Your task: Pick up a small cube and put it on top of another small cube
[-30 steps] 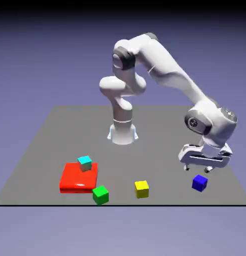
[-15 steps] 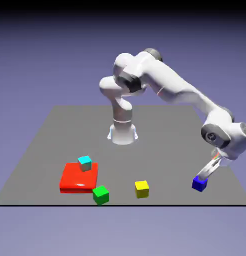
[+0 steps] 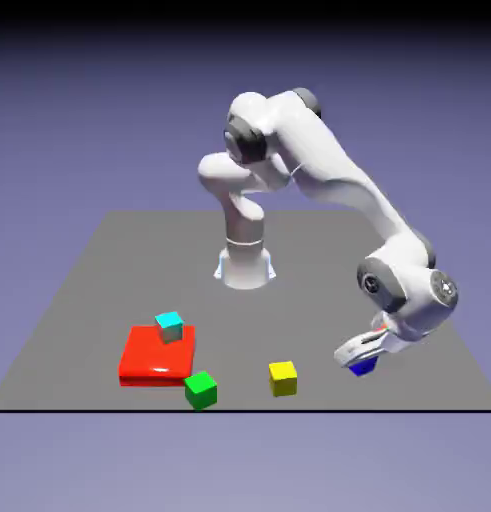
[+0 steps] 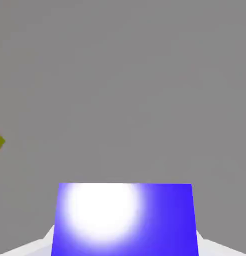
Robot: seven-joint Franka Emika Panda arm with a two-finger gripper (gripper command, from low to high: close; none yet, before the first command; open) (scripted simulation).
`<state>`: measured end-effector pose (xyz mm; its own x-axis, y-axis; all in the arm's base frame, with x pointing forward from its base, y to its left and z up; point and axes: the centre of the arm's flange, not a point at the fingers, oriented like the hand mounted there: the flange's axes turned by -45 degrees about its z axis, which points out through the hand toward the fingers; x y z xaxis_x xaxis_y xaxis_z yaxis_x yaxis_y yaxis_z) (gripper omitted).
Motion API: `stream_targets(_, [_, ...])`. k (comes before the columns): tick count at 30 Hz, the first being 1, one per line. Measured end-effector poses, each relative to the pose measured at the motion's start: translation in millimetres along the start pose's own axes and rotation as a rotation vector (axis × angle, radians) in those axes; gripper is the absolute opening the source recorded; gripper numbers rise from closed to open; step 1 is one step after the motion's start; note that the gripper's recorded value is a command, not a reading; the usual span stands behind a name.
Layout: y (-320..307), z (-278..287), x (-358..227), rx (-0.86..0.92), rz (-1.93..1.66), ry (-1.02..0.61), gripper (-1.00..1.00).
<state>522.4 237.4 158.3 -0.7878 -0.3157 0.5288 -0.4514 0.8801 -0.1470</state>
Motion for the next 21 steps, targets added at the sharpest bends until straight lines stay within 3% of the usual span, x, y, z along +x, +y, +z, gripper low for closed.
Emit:
stream_targets(10, [-162.2,30.6,63.0,-0.158,0.429,0.069,-1.0])
stream_targets(21, [-306.0,63.8,186.7,-0.465,0.914,0.064,-1.0])
